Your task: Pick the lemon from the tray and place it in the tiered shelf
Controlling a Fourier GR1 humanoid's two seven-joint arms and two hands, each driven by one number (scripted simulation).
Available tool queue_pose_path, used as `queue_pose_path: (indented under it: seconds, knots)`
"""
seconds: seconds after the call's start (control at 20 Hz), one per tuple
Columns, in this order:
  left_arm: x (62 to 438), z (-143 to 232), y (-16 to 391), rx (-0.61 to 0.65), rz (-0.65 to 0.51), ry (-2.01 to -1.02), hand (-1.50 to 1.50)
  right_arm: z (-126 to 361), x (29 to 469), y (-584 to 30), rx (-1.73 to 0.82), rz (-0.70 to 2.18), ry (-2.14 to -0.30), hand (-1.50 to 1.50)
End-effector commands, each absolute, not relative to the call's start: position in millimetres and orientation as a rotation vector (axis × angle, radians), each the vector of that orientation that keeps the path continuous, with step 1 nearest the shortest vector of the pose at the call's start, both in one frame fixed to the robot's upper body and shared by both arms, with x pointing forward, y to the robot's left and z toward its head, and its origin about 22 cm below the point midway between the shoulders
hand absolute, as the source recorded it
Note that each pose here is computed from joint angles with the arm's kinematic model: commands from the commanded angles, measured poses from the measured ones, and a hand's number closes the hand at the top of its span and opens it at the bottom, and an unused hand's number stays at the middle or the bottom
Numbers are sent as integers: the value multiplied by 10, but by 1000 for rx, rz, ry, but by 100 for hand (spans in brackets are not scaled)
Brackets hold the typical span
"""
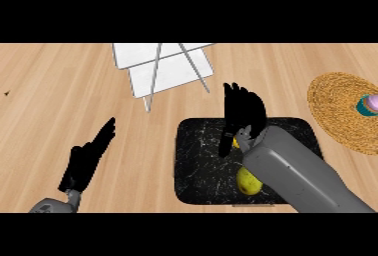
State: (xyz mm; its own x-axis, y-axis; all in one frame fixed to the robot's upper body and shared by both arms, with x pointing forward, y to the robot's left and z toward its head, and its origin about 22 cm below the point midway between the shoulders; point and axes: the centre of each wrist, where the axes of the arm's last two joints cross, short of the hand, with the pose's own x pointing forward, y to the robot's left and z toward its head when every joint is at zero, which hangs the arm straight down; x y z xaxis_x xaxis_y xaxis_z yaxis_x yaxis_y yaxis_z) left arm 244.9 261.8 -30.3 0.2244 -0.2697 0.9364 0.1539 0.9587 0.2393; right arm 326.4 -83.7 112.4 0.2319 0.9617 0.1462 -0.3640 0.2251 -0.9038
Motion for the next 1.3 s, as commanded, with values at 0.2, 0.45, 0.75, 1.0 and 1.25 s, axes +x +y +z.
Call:
queue_pose_path:
  seconds: [0.2, 0.45, 0.75, 1.0, 1.25]
  knots:
    - [2420, -377, 2618, 131, -266, -1323, 0, 943, 3111, -549, -977, 1063, -665, -150]
    - [2414, -338, 2713, 107, -284, -1322, 0, 801, 3140, -590, -1073, 1056, -642, -150]
    - [2400, -271, 2647, 103, -285, -1312, 0, 789, 3224, -615, -1080, 1080, -598, -150]
    - [2404, -422, 2562, 106, -293, -1316, 0, 575, 3300, -932, -1083, 1123, -555, -150]
    - [2451, -352, 2678, 129, -279, -1311, 0, 518, 3356, -882, -1078, 1123, -557, -150]
